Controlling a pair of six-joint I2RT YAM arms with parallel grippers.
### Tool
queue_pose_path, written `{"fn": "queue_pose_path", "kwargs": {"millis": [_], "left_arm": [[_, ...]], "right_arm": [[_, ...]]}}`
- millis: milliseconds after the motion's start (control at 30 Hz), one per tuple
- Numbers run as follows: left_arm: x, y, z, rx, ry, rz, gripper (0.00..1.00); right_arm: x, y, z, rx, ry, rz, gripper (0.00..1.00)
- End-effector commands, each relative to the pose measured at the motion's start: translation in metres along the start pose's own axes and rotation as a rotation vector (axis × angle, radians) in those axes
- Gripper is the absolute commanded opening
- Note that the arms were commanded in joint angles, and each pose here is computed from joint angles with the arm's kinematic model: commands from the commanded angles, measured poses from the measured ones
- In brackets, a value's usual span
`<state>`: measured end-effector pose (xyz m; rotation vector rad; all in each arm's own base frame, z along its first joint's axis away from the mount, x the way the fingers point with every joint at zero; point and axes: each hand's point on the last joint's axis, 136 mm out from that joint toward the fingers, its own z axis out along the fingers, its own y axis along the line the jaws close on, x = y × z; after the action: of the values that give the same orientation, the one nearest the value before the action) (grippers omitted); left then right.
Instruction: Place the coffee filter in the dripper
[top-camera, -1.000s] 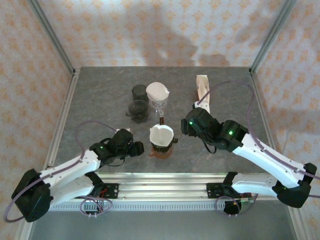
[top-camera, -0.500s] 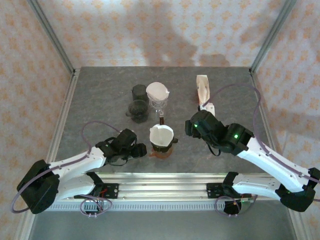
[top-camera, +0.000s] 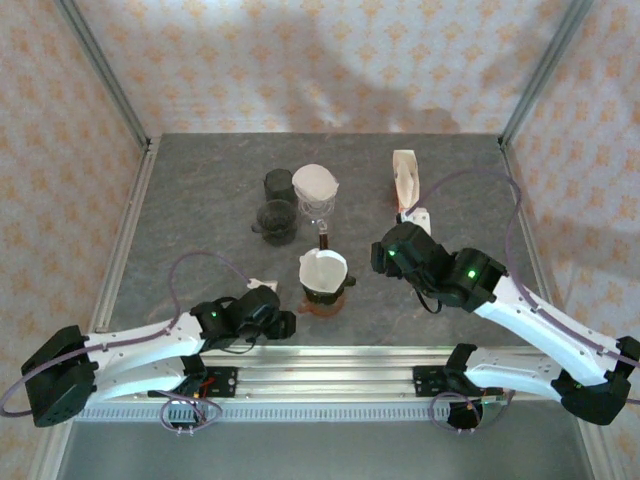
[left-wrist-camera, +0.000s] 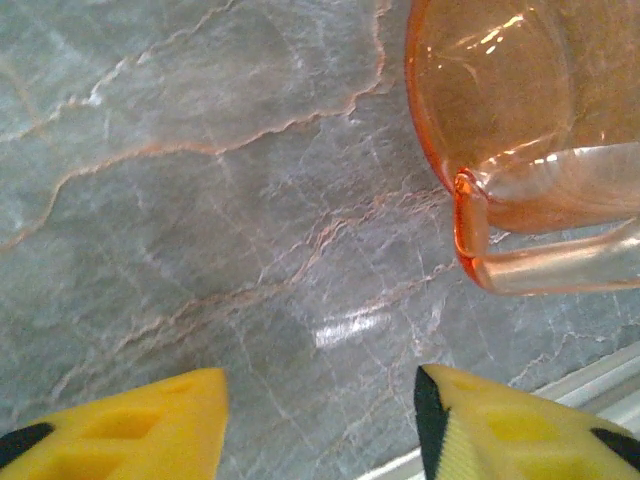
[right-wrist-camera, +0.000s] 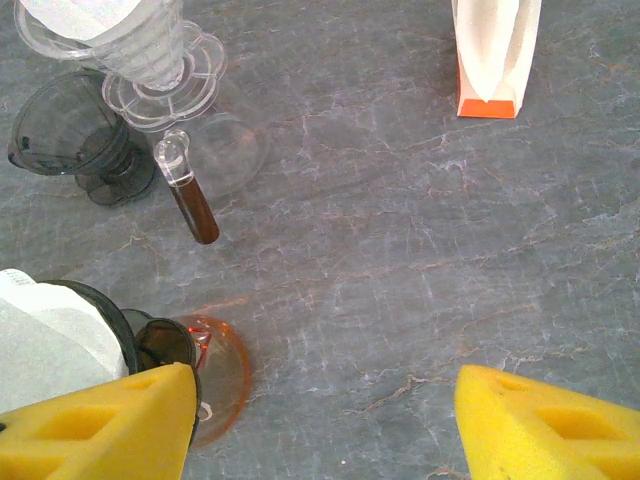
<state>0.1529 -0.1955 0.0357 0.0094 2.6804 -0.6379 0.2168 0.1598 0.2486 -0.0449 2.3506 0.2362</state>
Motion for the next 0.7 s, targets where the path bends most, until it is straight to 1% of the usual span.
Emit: {"fn": "queue_pose_path", "kwargs": {"millis": [0, 100, 233, 500, 667], "left_arm": [[-0.024, -0.02, 0.006, 0.074, -0.12, 0.038, 0.5], [-0.028, -0.032, 0.012, 0.135, -0.142, 0.035, 0.48], [-0.03, -0.039, 0.015, 0.158, -0.143, 0.045, 0.47], [-0.037, -0.044, 0.028, 0.168, -0.167, 0.031, 0.44], [-0.045, -0.056, 0.037, 0.186, -0.176, 0.027, 0.43]], "right_arm": [[-0.006, -0.006, -0.005, 0.018, -0.025, 0.014, 0.69], [-0.006, -0.008, -0.006, 0.019, -0.028, 0.016, 0.69], [-0.005, -0.009, -0.006, 0.025, -0.026, 0.014, 0.7], [-0.002, -0.011, -0.003, 0.035, -0.022, 0.011, 0.7], [-0.002, -0.013, -0.003, 0.045, -0.027, 0.013, 0.7]]}}
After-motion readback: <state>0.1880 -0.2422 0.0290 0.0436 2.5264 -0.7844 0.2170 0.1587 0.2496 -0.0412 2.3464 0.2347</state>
